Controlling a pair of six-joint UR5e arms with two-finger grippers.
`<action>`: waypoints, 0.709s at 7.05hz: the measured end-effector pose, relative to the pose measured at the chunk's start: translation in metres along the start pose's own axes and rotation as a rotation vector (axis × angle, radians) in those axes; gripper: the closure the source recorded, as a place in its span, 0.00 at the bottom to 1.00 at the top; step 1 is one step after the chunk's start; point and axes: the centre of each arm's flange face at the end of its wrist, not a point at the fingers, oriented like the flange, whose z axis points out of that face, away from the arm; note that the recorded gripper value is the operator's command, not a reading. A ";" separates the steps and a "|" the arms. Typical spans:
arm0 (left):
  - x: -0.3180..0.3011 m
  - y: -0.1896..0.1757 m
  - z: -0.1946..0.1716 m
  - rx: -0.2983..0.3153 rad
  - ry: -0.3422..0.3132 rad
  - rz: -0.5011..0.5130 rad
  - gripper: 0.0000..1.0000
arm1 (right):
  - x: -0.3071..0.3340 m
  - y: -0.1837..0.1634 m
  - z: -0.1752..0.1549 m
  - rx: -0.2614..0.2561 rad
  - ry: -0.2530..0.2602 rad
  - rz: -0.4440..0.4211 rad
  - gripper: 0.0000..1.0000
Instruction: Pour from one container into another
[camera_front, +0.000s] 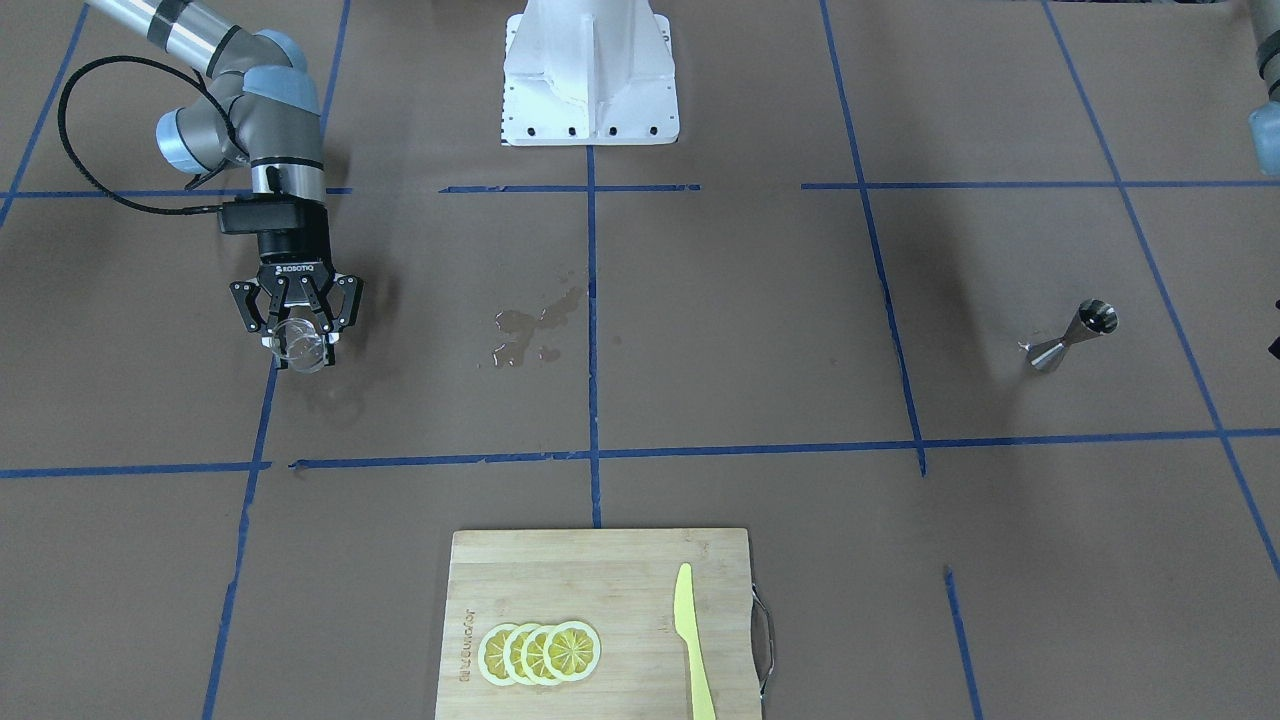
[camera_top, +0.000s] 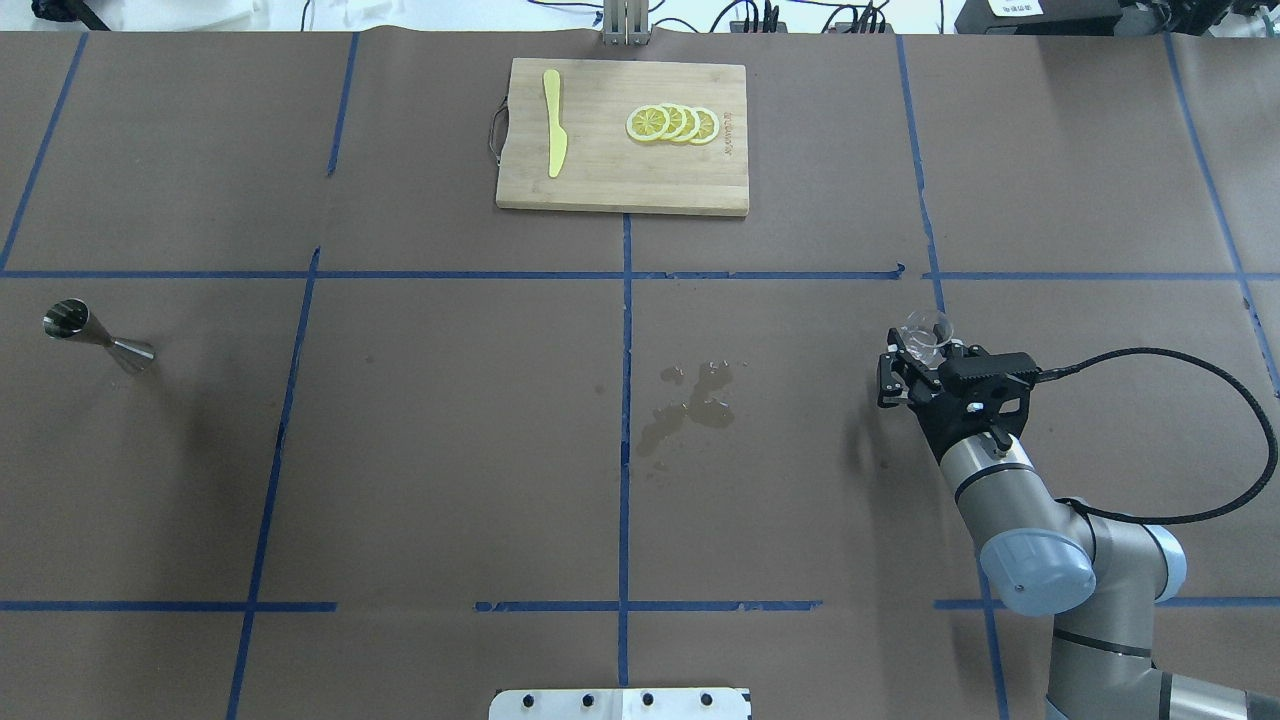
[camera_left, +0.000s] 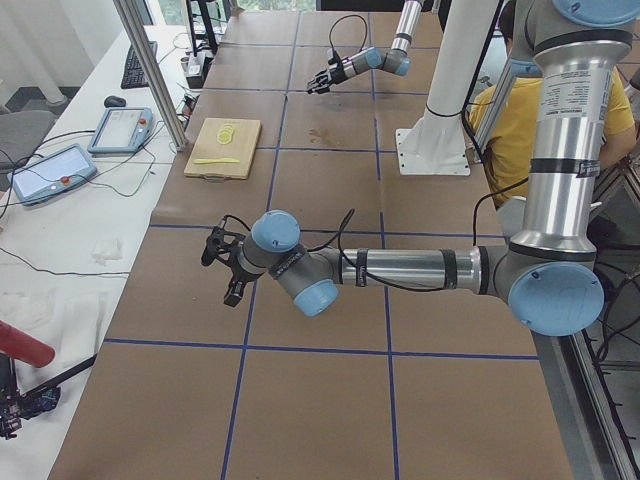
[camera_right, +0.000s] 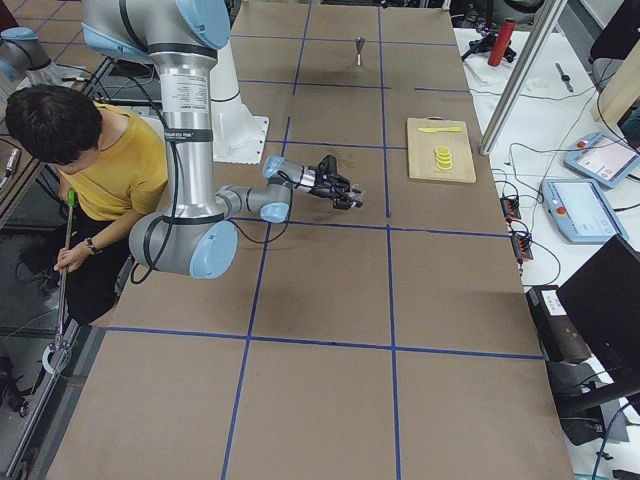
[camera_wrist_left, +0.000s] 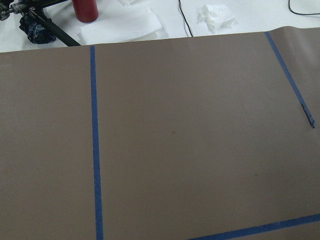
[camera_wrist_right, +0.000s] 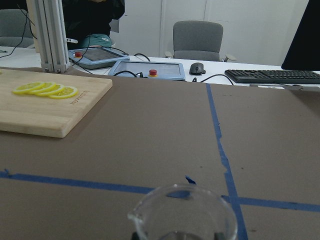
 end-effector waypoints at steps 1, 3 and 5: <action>0.004 -0.002 -0.003 0.005 0.004 -0.013 0.00 | 0.004 0.007 0.000 0.003 0.002 -0.005 1.00; 0.010 -0.005 -0.007 0.015 0.010 -0.038 0.00 | 0.011 0.020 -0.005 0.016 0.012 -0.020 1.00; 0.011 -0.005 -0.007 0.016 0.010 -0.042 0.00 | 0.012 0.029 -0.009 0.024 0.016 -0.024 0.98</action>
